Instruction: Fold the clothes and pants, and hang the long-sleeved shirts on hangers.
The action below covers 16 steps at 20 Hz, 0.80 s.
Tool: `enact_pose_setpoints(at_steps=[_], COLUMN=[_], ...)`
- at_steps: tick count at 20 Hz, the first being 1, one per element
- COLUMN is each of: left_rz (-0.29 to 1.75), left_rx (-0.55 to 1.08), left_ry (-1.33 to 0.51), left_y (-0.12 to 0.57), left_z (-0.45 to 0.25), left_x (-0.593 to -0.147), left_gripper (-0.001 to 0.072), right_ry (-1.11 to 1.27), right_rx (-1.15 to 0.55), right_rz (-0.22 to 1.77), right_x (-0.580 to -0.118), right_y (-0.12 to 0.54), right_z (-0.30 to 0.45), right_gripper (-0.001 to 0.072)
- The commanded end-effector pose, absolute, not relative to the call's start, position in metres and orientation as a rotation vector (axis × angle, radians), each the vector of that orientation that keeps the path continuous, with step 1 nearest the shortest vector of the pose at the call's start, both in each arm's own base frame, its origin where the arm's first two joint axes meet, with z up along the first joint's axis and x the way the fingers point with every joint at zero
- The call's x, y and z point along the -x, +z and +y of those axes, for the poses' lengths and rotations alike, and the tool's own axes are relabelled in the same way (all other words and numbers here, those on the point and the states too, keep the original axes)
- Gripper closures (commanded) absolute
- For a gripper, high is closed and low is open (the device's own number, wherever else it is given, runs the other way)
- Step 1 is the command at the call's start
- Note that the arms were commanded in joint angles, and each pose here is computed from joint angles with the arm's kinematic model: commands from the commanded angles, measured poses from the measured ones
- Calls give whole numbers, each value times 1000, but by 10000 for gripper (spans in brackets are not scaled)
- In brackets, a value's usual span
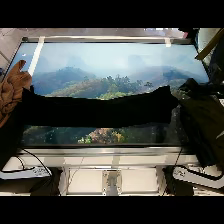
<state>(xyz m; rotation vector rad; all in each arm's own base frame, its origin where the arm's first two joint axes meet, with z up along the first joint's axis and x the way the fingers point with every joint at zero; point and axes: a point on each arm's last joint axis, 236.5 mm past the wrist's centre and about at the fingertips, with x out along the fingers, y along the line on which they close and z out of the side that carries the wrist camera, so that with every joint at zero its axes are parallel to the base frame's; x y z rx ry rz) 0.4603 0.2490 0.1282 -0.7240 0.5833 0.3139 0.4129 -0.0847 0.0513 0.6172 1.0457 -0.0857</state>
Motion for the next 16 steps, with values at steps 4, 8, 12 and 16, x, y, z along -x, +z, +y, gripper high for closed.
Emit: enact_pose_setpoints(at_steps=[4, 8, 12, 16], left_rz=[866, 837, 815, 816], left_rx=[710, 713, 694, 694], left_ry=[334, 349, 337, 336], left_y=[58, 43, 46, 46], left_z=[228, 219, 211, 211], left_x=[-402, -416, -427, -428], left_gripper=[11, 11, 10, 10], right_ry=[-60, -27, 77, 136], right_rx=[-511, -490, -472, -437], right_rz=[1035, 1052, 1124, 1095], right_x=[-418, -450, -484, -525], right_y=[54, 16, -25, -28], right_z=[-75, -60, -34, -23], right_gripper=[226, 226, 226, 228])
